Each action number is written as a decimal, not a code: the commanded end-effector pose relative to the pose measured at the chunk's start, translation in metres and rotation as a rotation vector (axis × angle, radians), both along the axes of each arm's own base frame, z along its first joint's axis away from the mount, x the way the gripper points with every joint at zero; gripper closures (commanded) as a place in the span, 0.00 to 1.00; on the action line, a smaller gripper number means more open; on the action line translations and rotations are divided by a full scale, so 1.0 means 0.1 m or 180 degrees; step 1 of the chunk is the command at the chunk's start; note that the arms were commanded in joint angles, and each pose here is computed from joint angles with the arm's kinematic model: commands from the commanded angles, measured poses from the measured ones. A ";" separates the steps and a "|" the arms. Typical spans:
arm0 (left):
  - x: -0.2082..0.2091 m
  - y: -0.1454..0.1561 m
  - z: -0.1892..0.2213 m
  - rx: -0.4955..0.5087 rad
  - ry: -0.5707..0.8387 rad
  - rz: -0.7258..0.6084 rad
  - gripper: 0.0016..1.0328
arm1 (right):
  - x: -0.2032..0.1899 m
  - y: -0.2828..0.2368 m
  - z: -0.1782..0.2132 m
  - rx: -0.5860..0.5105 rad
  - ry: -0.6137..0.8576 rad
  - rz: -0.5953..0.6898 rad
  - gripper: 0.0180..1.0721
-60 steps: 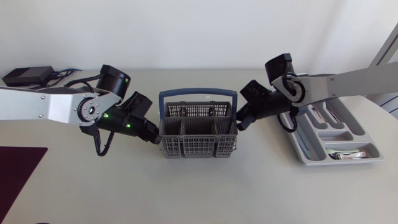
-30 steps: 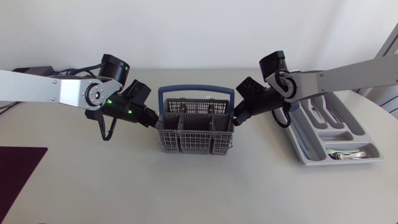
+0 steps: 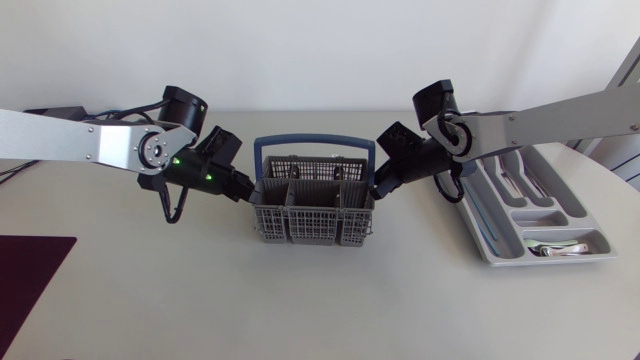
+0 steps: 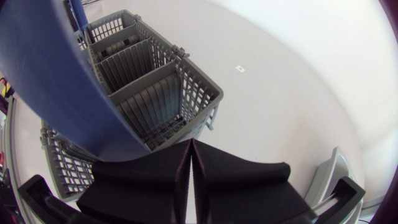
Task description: Sort the cutlery from the basket into the organizer compartments.
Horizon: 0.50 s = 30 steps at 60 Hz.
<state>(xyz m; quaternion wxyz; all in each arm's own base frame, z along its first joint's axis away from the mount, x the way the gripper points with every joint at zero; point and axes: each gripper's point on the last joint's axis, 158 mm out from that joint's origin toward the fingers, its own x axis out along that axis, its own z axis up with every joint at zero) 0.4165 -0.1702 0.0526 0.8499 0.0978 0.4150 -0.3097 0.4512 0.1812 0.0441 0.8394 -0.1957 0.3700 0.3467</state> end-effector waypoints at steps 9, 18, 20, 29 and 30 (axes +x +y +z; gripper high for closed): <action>0.04 0.07 0.03 -0.0016 -0.0054 0.0024 0.97 | -0.05 -0.08 -0.10 -0.0056 0.0078 -0.0117 0.95; -0.03 0.08 0.07 -0.0025 -0.0065 0.0020 0.97 | -0.11 -0.18 -0.07 -0.0062 0.0072 -0.0172 0.95; -0.06 0.06 0.07 -0.0028 -0.0059 0.0003 0.97 | -0.12 -0.20 -0.06 -0.0076 0.0067 -0.0182 0.95; -0.15 0.03 0.09 -0.0031 -0.0069 -0.0041 0.97 | -0.15 -0.24 -0.02 -0.0097 0.0031 -0.0216 0.95; -0.16 0.03 0.10 -0.0032 -0.0073 -0.0041 0.97 | -0.17 -0.25 -0.01 -0.0097 0.0031 -0.0216 0.95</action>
